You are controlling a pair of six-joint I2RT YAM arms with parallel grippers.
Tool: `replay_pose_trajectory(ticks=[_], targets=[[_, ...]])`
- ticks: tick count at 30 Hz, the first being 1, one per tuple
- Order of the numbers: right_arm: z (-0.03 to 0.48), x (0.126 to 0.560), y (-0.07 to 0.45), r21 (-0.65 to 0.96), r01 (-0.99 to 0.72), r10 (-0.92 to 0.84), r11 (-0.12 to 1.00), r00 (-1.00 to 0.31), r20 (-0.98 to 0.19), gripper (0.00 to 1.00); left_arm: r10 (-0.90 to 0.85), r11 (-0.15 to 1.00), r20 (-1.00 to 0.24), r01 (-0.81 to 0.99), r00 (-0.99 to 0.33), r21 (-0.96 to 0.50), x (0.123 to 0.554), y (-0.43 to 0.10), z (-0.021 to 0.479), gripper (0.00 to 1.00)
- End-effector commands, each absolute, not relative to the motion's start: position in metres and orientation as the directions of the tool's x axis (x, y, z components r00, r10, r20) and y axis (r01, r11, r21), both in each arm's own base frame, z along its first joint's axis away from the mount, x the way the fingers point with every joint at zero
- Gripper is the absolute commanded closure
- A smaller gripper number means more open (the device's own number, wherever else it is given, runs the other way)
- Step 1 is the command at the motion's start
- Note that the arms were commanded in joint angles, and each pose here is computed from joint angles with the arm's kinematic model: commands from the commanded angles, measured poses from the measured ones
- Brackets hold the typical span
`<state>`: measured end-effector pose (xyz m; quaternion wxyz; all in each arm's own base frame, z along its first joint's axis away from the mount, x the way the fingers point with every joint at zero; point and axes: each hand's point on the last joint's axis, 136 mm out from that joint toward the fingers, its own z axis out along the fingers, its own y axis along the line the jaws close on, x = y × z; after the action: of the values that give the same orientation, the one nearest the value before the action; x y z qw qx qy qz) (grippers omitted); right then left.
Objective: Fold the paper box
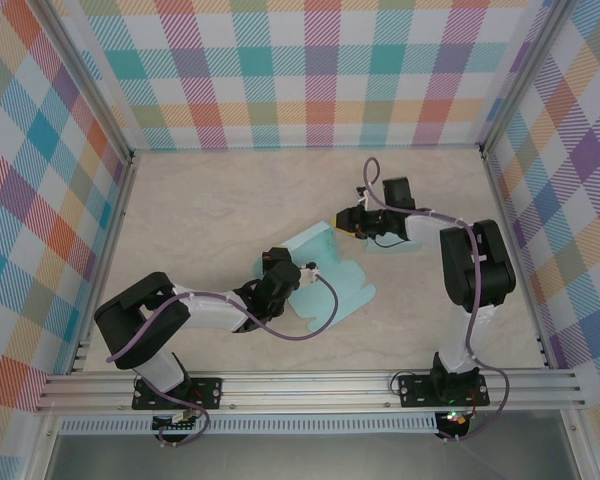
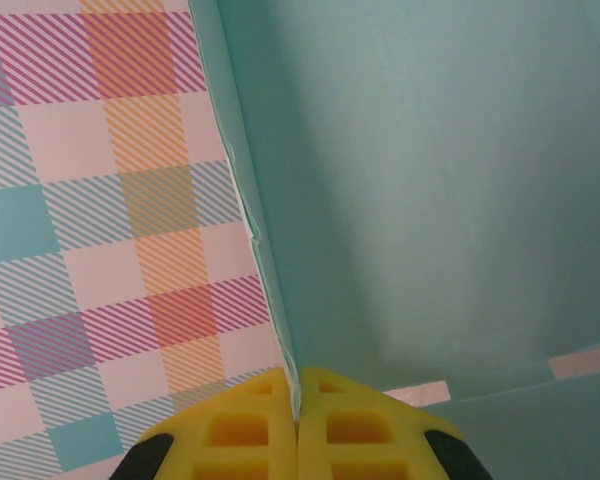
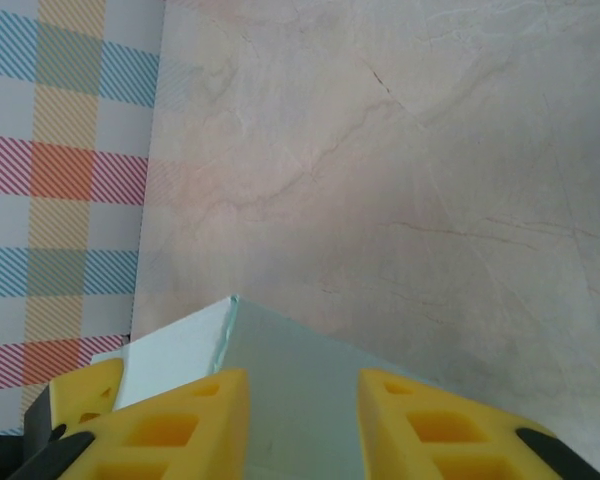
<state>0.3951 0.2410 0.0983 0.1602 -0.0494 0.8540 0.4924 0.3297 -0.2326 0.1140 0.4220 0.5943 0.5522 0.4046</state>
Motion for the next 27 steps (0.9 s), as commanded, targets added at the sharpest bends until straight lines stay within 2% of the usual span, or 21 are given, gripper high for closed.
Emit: replay_pose_trajectory(ticks=[1, 10, 20, 27], targets=[[0.103, 0.384, 0.242, 0.799, -0.322, 0.042, 0.507, -0.917, -0.396, 0.65, 0.998, -0.047, 0.030, 0.321, 0.057, 0.946, 0.330, -0.227, 0.109, 1.00], [0.097, 0.370, 0.232, 0.737, -0.401, 0.006, 0.544, -0.876, -0.481, 0.60, 0.996, -0.072, 0.053, 0.318, 0.069, 0.945, 0.332, -0.230, 0.108, 1.00], [0.089, 0.363, 0.240, 0.692, -0.459, -0.048, 0.557, -0.850, -0.525, 0.50, 0.995, -0.080, 0.056, 0.320, 0.081, 0.944, 0.332, -0.234, 0.108, 1.00], [0.081, 0.361, 0.242, 0.615, -0.505, -0.097, 0.606, -0.814, -0.573, 0.45, 0.993, -0.103, 0.077, 0.316, 0.093, 0.943, 0.333, -0.235, 0.102, 1.00]])
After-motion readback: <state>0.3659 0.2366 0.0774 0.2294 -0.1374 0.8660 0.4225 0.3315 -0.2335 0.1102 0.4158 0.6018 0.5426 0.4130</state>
